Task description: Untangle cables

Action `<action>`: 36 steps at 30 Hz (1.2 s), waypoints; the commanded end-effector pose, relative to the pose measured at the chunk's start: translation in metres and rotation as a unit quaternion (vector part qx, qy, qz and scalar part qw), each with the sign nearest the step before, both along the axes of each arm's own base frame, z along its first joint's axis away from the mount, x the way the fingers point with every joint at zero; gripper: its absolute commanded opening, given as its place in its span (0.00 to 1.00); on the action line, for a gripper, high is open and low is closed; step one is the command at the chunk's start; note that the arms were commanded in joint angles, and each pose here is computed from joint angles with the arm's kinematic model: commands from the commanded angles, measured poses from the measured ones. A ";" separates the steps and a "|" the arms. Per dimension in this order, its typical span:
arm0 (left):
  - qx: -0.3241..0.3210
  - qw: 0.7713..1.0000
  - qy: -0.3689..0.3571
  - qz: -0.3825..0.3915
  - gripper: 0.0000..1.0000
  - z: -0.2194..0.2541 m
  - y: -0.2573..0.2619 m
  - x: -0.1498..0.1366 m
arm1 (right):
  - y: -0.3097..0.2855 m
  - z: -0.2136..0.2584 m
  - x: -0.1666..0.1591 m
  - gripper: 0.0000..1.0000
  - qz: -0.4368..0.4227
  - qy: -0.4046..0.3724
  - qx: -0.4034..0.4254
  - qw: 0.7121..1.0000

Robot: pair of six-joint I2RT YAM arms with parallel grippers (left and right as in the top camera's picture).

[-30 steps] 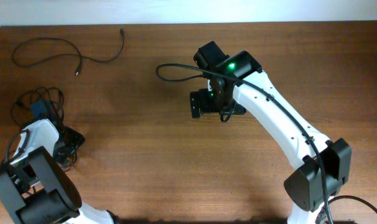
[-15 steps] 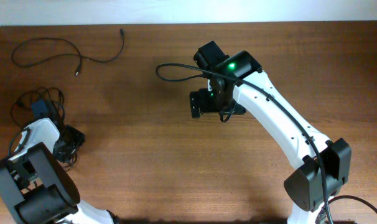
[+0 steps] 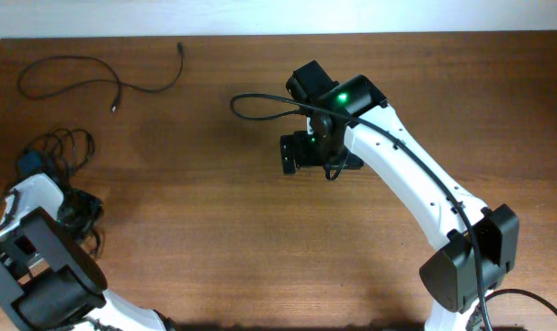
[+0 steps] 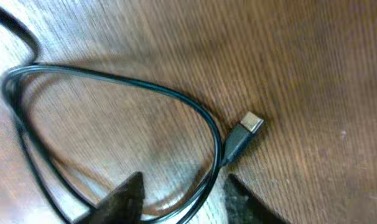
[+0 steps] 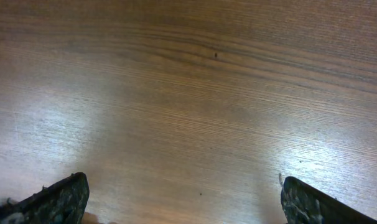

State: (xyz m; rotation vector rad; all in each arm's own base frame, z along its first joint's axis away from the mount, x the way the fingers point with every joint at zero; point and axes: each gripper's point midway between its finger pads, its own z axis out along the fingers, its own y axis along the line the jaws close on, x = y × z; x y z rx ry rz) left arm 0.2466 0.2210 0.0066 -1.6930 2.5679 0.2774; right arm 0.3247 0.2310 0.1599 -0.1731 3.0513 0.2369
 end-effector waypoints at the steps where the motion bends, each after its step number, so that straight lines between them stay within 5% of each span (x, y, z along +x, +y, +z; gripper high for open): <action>1: 0.011 1.000 -0.014 0.000 0.76 0.020 0.014 0.016 | 0.002 0.003 -0.002 0.98 0.005 -0.004 0.003 1.000; 2: 0.004 1.000 -0.025 -0.001 0.99 0.026 0.013 0.023 | 0.002 0.003 -0.002 0.99 0.005 -0.003 0.003 1.000; 7: -0.039 0.989 -0.126 -0.064 0.99 0.081 -0.018 0.063 | 0.000 0.006 -0.001 0.99 0.002 -0.008 0.005 1.000; 11: 0.024 0.954 -0.221 -0.202 0.99 0.172 -0.081 0.089 | -0.020 0.045 0.003 0.99 -0.047 -0.052 0.025 0.997; 13: 0.038 0.920 -0.268 -0.282 0.99 0.211 -0.130 0.094 | -0.043 0.069 0.000 0.98 -0.065 -0.086 0.014 0.994; 16: 0.059 0.835 -0.327 -0.439 0.99 0.264 -0.217 0.085 | -0.084 0.110 -0.018 0.99 -0.116 -0.141 -0.014 0.983; 18: 0.051 0.761 -0.357 -0.539 0.99 0.288 -0.281 0.061 | -0.109 0.136 -0.038 0.99 -0.160 -0.175 -0.023 0.971; 20: 0.036 0.723 -0.371 -0.582 0.99 0.299 -0.312 0.036 | -0.128 0.160 -0.059 0.99 -0.175 -0.206 -0.018 0.963; 25: 0.037 0.702 -0.387 -0.597 0.99 0.314 -0.317 0.002 | -0.161 0.191 -0.111 0.99 -0.187 -0.254 0.009 0.949; 29: 0.048 0.718 -0.361 -0.593 0.99 0.306 -0.304 -0.011 | -0.186 0.162 -0.151 0.99 -0.211 -0.254 0.011 0.944; 36: 0.038 0.731 -0.325 -0.598 0.99 0.290 -0.302 -0.014 | -0.199 0.105 -0.164 0.98 -0.233 -0.287 0.028 0.929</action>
